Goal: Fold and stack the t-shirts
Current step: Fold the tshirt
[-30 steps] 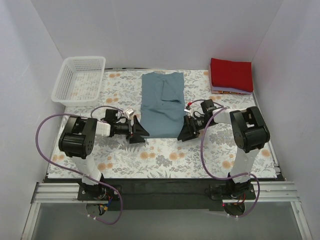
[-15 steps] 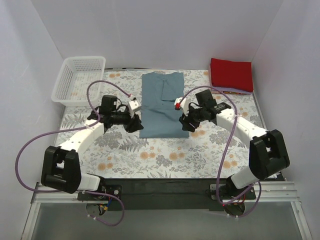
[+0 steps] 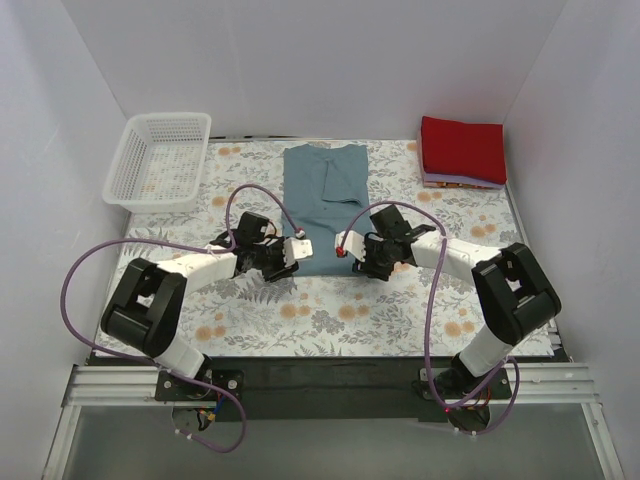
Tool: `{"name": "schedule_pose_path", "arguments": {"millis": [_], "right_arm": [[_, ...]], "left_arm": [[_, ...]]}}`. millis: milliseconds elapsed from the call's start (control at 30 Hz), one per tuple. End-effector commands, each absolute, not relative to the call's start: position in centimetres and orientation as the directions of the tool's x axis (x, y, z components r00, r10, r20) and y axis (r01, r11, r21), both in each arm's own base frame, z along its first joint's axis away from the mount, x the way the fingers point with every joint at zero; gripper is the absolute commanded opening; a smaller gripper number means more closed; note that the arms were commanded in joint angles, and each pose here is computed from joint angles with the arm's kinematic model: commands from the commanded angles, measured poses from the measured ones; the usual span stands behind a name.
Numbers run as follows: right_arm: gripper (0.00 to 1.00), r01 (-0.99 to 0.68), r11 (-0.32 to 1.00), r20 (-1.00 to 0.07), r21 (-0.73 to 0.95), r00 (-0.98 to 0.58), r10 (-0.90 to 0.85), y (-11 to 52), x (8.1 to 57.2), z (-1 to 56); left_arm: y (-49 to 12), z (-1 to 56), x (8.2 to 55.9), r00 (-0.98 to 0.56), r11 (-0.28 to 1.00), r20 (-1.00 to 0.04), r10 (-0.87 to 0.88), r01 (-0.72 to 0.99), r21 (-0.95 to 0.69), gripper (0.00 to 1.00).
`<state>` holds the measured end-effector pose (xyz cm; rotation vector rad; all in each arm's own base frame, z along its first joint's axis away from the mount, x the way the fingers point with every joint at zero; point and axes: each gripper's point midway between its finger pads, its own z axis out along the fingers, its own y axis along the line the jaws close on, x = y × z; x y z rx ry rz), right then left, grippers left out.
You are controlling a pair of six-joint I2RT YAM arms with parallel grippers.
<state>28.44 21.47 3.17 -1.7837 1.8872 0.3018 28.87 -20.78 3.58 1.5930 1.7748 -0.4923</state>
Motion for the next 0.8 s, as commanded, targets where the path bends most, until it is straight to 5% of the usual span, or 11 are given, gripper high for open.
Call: {"name": "schedule_pose_path", "arguments": {"millis": [0, 300, 467, 667, 767], "right_arm": [[0.55, -0.973, 0.074, -0.519, -0.219, 0.052, -0.853, 21.7, 28.4, 3.2], [0.59, -0.977, 0.023, -0.516, -0.213, 0.093, -0.851, 21.4, 27.3, 3.9], [0.58, -0.984, 0.015, -0.499, -0.179, 0.078, -0.863, 21.5, 27.4, 2.4], [0.40, -0.989, 0.006, -0.461, -0.151, 0.065, -0.885, 20.5, 26.6, 0.2], [0.16, -0.988, 0.004, -0.458, -0.152, 0.067, -0.887, 20.3, 26.4, 0.1]], "left_arm": [[-21.0, 3.3, 29.6, 0.046, 0.151, -0.698, 0.715, 0.964, 0.219, 0.35], [-20.3, 1.4, 28.5, 0.029, 0.128, -0.671, 0.741, 0.974, 0.184, 0.30], [-20.4, 2.4, 28.3, 0.031, 0.127, -0.680, 0.732, 0.975, 0.181, 0.36], [-20.5, 4.4, 27.8, 0.020, 0.139, -0.703, 0.711, 0.976, 0.168, 0.38], [-20.1, 4.5, 27.4, 0.034, 0.126, -0.697, 0.716, 0.976, 0.177, 0.38]]}}
